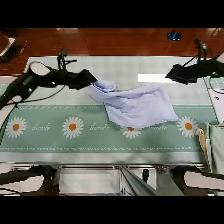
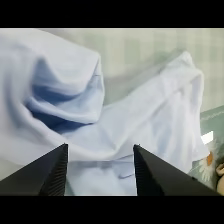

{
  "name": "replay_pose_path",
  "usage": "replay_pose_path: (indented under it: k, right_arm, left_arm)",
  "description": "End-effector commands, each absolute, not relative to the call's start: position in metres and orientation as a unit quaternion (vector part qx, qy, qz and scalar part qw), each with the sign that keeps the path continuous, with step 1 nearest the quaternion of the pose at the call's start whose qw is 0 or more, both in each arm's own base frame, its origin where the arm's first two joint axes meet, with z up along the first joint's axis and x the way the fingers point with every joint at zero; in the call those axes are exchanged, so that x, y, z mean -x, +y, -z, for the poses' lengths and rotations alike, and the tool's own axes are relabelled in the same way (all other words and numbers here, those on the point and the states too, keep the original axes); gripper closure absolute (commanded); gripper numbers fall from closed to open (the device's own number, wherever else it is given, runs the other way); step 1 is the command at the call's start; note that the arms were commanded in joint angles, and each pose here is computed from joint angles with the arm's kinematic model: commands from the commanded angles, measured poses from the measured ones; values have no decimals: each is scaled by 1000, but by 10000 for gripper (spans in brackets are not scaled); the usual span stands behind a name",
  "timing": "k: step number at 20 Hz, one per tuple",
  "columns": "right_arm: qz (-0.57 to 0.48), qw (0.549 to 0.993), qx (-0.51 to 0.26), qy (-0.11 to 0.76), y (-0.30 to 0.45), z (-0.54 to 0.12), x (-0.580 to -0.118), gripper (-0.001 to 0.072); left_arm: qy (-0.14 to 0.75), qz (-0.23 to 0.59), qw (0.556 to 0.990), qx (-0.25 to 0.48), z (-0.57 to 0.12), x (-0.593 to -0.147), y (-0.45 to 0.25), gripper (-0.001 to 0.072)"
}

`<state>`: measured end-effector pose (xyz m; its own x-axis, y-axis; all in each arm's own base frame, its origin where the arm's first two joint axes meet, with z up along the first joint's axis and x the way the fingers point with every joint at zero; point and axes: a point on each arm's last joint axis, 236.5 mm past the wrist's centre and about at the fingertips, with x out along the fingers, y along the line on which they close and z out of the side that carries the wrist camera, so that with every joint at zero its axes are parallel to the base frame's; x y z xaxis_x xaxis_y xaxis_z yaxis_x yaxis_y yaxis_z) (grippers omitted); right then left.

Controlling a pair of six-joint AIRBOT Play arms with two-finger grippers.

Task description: Fold the shirts.

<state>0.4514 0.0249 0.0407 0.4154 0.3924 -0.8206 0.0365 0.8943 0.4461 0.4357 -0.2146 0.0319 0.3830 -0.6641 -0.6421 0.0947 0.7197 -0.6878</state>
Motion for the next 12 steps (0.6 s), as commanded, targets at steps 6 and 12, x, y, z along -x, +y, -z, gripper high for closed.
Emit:
replay_pose_path:
  k: [6, 12]
  right_arm:
    - [-13, 791, -305, 530, -111, -18, -361, 291]
    - [-6, 718, -374, 588, -76, 55, -304, 294]
  left_arm:
    - [605, 211, 705, 304, -2, -375, -147, 204]
    - [632, 223, 686, 284, 66, -330, -223, 205]
